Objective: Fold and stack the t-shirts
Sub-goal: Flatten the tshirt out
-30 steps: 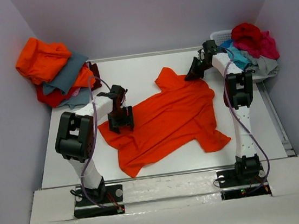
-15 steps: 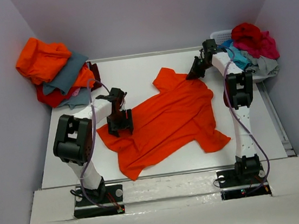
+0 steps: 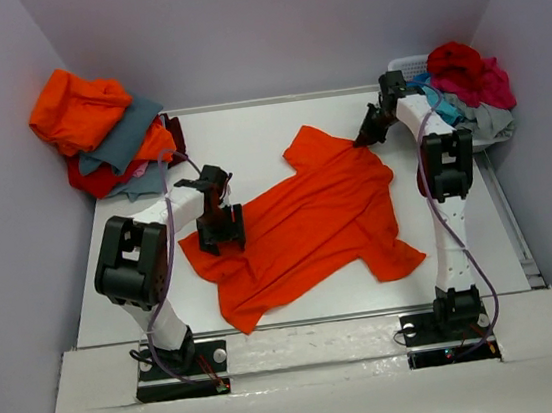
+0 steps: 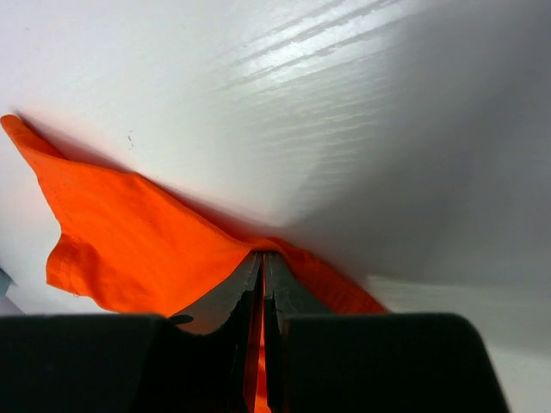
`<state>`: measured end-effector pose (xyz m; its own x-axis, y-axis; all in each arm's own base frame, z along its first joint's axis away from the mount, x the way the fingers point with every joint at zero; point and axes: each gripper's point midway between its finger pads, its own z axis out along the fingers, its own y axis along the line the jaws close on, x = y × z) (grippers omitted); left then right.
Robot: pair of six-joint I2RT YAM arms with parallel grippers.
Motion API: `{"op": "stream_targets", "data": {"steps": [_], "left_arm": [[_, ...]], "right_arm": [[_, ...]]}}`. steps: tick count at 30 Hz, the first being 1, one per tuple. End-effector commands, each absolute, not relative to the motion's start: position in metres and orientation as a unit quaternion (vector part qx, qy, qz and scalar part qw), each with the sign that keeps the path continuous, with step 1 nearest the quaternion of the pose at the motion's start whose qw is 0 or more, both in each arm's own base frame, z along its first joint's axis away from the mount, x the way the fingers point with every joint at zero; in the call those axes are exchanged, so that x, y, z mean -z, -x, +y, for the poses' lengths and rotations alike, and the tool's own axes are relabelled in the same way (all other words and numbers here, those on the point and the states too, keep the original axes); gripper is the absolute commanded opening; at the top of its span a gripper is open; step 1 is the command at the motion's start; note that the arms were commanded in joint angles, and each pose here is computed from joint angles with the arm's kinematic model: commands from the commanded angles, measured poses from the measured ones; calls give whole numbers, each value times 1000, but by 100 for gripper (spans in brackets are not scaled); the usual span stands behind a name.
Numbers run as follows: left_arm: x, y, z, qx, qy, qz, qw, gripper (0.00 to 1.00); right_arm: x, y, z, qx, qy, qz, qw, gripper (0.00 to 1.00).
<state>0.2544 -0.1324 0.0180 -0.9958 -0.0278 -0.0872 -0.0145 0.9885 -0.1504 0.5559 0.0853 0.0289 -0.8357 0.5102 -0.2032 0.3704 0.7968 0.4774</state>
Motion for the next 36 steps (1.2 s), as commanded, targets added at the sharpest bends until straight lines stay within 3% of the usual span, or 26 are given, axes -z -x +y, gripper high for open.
{"op": "stream_targets", "data": {"steps": [1, 7, 17, 36], "left_arm": [[-7, -222, -123, 57, 8, 998, -15, 77], [-30, -256, -124, 41, 32, 998, 45, 79], [-92, -316, -129, 41, 77, 982, 166, 82], [-78, -278, -87, 43, 183, 975, 122, 85]], "right_arm": [[-37, -547, 60, -175, -249, 937, 172, 11], [-48, -549, 77, -228, -215, 934, 172, 13], [-46, -537, 60, -173, -203, 949, 166, 15], [-44, -506, 46, -141, -221, 954, 150, 14]]}}
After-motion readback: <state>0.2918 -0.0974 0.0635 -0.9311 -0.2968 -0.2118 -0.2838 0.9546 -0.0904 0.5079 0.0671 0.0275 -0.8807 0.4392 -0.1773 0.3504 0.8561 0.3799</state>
